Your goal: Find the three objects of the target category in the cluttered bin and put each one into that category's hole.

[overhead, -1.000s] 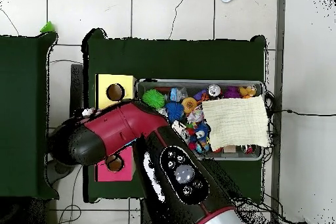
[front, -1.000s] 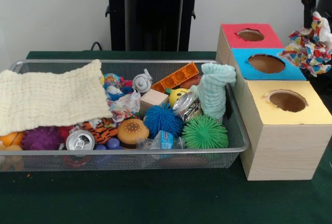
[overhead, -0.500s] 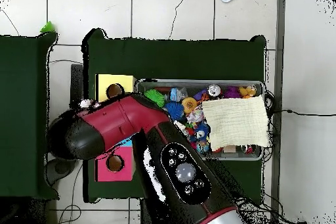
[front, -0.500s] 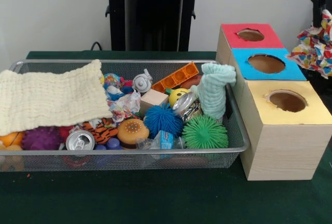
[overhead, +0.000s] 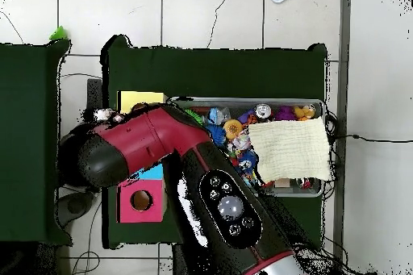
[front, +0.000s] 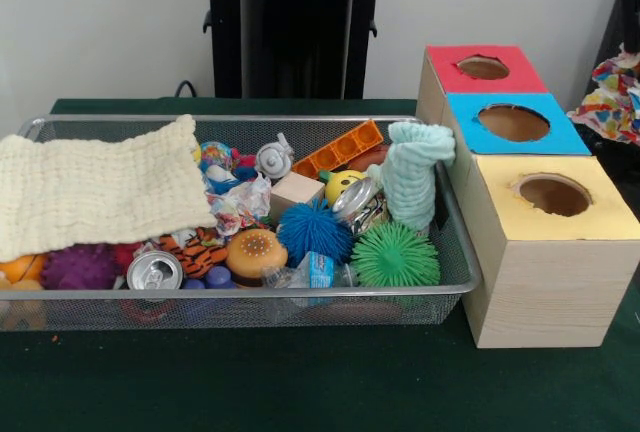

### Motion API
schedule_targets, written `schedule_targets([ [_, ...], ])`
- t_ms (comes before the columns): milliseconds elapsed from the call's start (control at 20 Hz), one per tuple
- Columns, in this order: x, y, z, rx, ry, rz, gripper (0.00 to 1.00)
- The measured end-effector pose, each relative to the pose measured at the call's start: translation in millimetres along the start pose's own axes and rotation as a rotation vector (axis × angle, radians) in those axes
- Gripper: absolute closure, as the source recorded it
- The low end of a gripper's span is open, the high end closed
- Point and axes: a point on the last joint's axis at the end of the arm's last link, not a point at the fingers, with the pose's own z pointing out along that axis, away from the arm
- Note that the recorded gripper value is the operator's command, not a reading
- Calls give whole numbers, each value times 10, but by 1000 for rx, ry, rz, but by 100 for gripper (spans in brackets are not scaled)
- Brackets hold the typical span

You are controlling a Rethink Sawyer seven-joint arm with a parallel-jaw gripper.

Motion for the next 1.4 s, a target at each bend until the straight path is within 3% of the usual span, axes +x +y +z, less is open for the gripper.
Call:
schedule_targets([
  [850,59,-79,140,-18,6,15,100],
  [1400,129,-352,161,-10,-4,55,100],
])
